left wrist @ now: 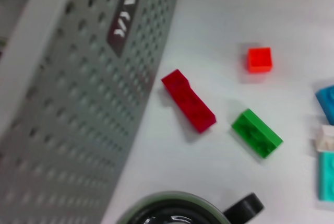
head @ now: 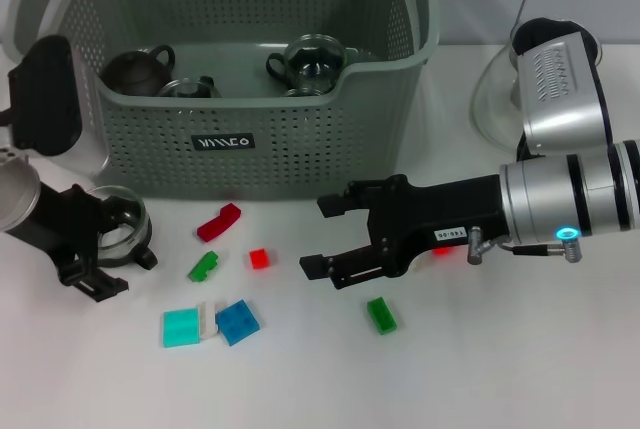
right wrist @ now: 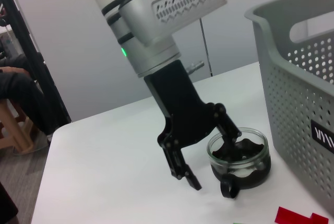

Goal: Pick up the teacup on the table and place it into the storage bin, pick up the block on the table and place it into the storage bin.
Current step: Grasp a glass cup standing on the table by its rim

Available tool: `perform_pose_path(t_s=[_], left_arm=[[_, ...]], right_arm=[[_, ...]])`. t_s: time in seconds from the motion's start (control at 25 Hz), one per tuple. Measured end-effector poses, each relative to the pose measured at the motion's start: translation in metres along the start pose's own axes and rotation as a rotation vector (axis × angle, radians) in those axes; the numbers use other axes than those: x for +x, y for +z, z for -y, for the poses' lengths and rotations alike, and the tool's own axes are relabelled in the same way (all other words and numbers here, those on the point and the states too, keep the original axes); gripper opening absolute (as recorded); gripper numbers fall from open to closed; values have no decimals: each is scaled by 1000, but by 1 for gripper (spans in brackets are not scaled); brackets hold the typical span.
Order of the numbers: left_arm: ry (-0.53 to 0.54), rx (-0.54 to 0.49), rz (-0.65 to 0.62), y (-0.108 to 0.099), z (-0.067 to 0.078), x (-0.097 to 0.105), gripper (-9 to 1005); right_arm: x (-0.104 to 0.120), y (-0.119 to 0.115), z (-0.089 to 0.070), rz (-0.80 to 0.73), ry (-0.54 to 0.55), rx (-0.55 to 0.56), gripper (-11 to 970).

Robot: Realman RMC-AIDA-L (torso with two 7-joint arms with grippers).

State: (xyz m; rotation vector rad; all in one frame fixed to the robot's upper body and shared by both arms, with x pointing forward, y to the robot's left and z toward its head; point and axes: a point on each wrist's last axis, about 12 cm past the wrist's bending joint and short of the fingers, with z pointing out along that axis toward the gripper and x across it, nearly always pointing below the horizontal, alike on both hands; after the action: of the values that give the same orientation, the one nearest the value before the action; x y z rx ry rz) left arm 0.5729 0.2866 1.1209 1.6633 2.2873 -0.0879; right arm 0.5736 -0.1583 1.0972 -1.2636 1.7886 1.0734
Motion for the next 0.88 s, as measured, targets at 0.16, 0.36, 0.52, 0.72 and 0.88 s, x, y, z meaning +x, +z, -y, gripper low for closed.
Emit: perform_pose_path(t_s=[0.16,0.36,0.52,0.72,0.88], left_arm=[[-13,-9,1,1,-2,-1,826],[-27,16,-14,6,-1,-2,815],[-41,24,-23,7,-1,-3,800],[-79,6,-27,8,-4,-2,752],[-86,16,-32,10,-3,-3,618]], right_arm=[[3,0,-1,0,10,-2,924],[5,0,-1,1,18,-4,924],[4,0,-1,-2,28,-5,924],[3,1,-2,-4,39,-9,924],[4,1,-2,-5,40,-9,924]])
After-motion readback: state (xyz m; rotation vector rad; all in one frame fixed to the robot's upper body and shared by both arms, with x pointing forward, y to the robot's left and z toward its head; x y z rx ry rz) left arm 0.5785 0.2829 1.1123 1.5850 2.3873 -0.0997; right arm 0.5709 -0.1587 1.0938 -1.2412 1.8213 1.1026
